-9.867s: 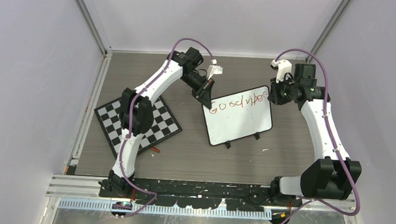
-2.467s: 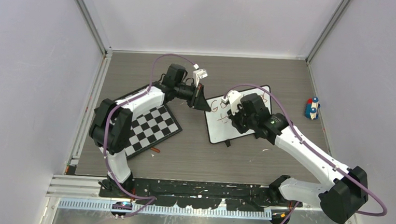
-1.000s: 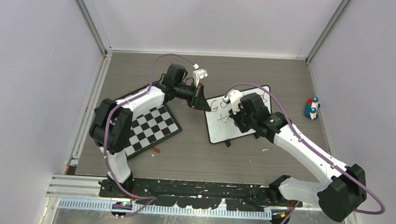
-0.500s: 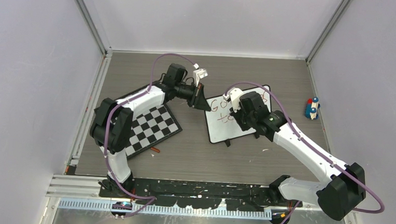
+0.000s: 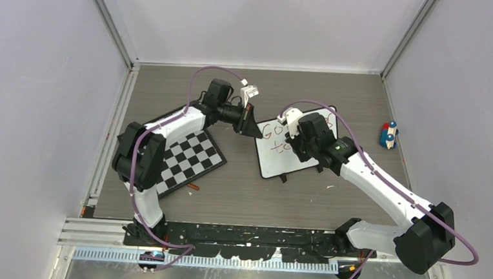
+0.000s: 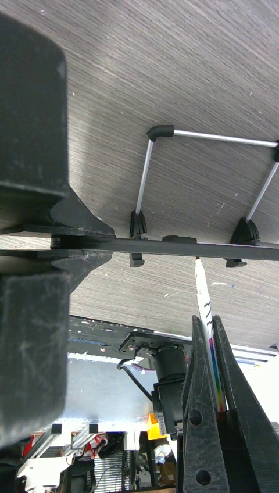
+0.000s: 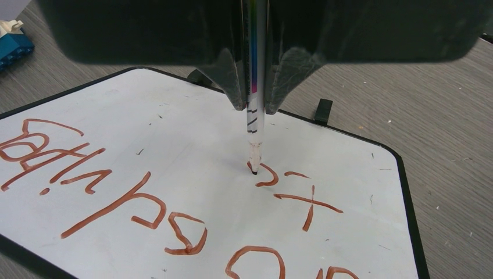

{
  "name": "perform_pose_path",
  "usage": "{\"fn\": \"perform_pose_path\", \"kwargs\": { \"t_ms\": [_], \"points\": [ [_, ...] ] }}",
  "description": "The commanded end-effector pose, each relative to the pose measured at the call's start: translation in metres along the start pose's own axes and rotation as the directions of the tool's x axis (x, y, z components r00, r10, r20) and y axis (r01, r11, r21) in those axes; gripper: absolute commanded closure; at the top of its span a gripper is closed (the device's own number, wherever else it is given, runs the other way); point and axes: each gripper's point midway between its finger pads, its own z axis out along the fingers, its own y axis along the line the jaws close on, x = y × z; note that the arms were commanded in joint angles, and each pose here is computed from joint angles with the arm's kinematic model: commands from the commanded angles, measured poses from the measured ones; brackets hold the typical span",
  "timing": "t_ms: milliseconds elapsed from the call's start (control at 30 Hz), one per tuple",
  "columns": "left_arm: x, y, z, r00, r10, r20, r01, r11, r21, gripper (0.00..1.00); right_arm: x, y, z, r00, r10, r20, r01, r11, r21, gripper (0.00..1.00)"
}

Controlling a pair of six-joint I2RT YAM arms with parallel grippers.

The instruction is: Write a sentence on the whiteboard

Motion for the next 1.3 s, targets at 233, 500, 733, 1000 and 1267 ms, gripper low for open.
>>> {"fn": "perform_pose_path", "kwargs": {
  "t_ms": [233, 500, 733, 1000, 1267],
  "points": [
    [-0.004, 0.004, 0.002, 1.0, 0.014, 0.0, -0.014, 1.0, -0.022, 1.0, -0.049, -0.001, -0.006, 0.986, 0.037, 0.163, -0.036, 0.999, -0.011, 1.0],
    [-0.004, 0.004, 0.002, 1.0, 0.011, -0.001, -0.011, 1.0, -0.022, 1.0, -0.053, 0.001, -0.011, 0.982, 0.046, 0.182, -0.042, 0.999, -0.028, 1.0],
    [-0.004, 0.004, 0.001, 1.0, 0.014, -0.003, -0.014, 1.0, -0.025, 1.0, -0.044, 0.004, -0.025, 0.985, 0.039, 0.167, -0.031, 0.998, -0.053, 1.0],
    [-0.004, 0.002, 0.0, 1.0, 0.018, -0.003, -0.018, 1.0, -0.022, 1.0, -0.016, -0.011, -0.031, 0.992, 0.06, 0.109, -0.059, 0.998, -0.008, 1.0],
    [-0.004, 0.003, 0.0, 1.0, 0.015, -0.002, -0.015, 1.0, -0.023, 1.0, -0.006, -0.024, -0.015, 0.997, 0.062, 0.054, -0.065, 0.997, 0.051, 1.0]
  ]
}}
